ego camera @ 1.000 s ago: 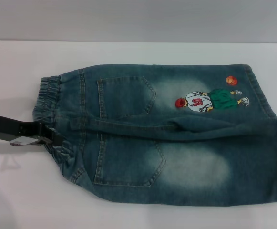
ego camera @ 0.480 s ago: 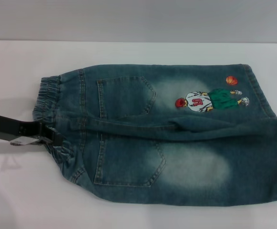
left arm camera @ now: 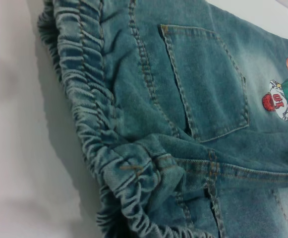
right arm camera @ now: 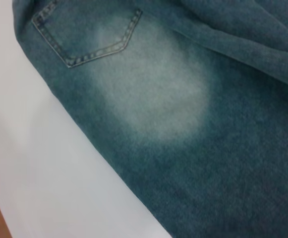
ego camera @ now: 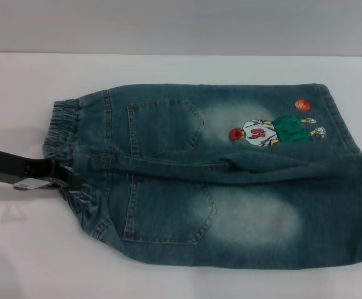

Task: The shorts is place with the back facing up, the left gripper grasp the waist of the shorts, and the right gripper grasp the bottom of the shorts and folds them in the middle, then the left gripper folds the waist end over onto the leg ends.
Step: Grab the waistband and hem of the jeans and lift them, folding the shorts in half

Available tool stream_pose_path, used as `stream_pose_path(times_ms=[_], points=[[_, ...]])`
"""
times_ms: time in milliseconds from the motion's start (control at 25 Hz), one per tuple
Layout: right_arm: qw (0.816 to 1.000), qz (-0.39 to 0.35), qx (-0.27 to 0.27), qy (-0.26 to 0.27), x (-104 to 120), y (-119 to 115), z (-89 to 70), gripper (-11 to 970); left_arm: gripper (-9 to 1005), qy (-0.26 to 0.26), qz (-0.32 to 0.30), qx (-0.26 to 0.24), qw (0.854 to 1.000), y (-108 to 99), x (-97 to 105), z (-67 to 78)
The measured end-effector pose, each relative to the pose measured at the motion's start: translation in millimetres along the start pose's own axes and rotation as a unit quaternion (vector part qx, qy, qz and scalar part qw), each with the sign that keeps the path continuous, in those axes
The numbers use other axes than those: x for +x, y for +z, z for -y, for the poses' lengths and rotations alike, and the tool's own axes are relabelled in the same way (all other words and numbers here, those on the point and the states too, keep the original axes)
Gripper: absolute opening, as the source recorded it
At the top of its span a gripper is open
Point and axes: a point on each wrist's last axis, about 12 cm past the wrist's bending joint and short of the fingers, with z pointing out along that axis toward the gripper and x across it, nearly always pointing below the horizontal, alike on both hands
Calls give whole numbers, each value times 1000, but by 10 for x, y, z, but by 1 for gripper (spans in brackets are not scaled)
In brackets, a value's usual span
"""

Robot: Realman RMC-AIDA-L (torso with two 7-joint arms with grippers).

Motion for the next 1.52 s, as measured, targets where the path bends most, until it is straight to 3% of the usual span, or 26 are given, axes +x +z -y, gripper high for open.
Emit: stream_pose_path(times_ms=[320, 720, 960, 1520], points=[[1000, 2, -2, -17, -13, 42, -28, 561, 56, 0, 0, 1, 1000, 6, 3, 2], [1000, 2, 2, -21, -6, 41, -32, 128, 56, -2, -1, 1, 1000, 6, 14, -6], [1000, 3, 4, -26, 21, 41, -31, -3, 56, -1, 0, 1, 1000, 9, 6, 2], [995, 37, 77, -44, 139, 20, -53, -1, 57, -1, 1, 3, 1000, 12, -4, 11]])
